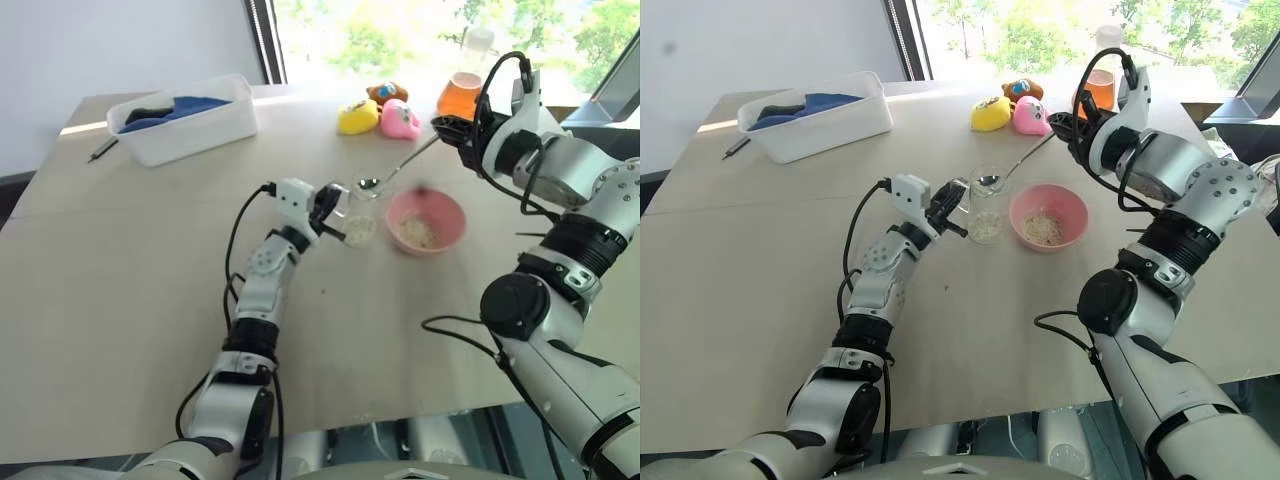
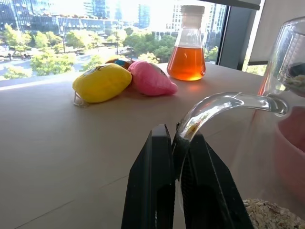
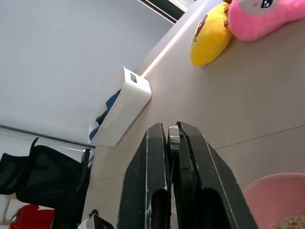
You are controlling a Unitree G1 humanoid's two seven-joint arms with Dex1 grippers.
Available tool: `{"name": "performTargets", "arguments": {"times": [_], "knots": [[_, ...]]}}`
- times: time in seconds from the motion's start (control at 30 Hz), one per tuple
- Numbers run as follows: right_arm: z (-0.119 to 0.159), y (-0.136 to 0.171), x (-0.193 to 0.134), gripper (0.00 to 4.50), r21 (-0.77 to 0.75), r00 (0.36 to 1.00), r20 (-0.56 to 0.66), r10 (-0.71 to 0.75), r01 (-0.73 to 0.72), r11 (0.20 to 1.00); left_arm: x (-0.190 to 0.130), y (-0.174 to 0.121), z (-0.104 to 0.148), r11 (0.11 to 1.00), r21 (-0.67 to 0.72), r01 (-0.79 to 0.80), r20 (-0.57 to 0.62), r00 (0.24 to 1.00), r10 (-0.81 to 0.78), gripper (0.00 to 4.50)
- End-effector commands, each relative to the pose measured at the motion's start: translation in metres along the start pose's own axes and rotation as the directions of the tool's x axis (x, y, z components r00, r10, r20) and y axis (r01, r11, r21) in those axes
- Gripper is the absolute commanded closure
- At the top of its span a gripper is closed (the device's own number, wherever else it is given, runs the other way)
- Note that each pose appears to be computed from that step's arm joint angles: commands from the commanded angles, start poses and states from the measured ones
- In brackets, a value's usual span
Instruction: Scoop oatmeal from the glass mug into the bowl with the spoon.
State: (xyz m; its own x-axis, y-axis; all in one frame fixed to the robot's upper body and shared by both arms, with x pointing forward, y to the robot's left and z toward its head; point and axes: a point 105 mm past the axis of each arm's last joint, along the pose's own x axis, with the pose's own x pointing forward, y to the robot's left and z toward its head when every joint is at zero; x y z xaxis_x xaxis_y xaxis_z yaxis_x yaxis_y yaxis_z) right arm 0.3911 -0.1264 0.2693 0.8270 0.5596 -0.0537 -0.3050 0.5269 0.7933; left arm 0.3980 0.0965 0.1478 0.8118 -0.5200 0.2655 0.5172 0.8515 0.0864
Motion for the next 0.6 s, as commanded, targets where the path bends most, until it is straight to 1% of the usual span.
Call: {"name": "performTargets", "arguments": {"times": [0.03, 0.2, 0.47, 0.6], "knots": [[0.013, 0.000, -0.010, 4.50, 0.016, 0.998, 0.057, 0.008, -0.009, 1.000, -0.001, 0.014, 0.027, 0.999, -0.008, -0.044, 0.130, 0.991, 0.044, 4.46], [0.016, -0.003, -0.013, 4.50, 0.057, 0.996, 0.081, 0.025, -0.029, 0.998, -0.002, 0.016, 0.025, 0.998, -0.046, -0.053, 0.132, 0.990, 0.059, 4.46], [0.015, -0.013, -0.014, 4.50, 0.122, 0.996, 0.085, 0.007, -0.017, 0.992, 0.000, 0.012, 0.025, 0.999, -0.041, -0.033, 0.135, 0.990, 0.038, 4.46], [0.017, -0.012, -0.015, 4.50, 0.150, 0.995, 0.096, 0.011, -0.025, 0.988, 0.000, 0.011, 0.025, 0.999, -0.039, -0.028, 0.132, 0.991, 0.033, 4.46]]}}
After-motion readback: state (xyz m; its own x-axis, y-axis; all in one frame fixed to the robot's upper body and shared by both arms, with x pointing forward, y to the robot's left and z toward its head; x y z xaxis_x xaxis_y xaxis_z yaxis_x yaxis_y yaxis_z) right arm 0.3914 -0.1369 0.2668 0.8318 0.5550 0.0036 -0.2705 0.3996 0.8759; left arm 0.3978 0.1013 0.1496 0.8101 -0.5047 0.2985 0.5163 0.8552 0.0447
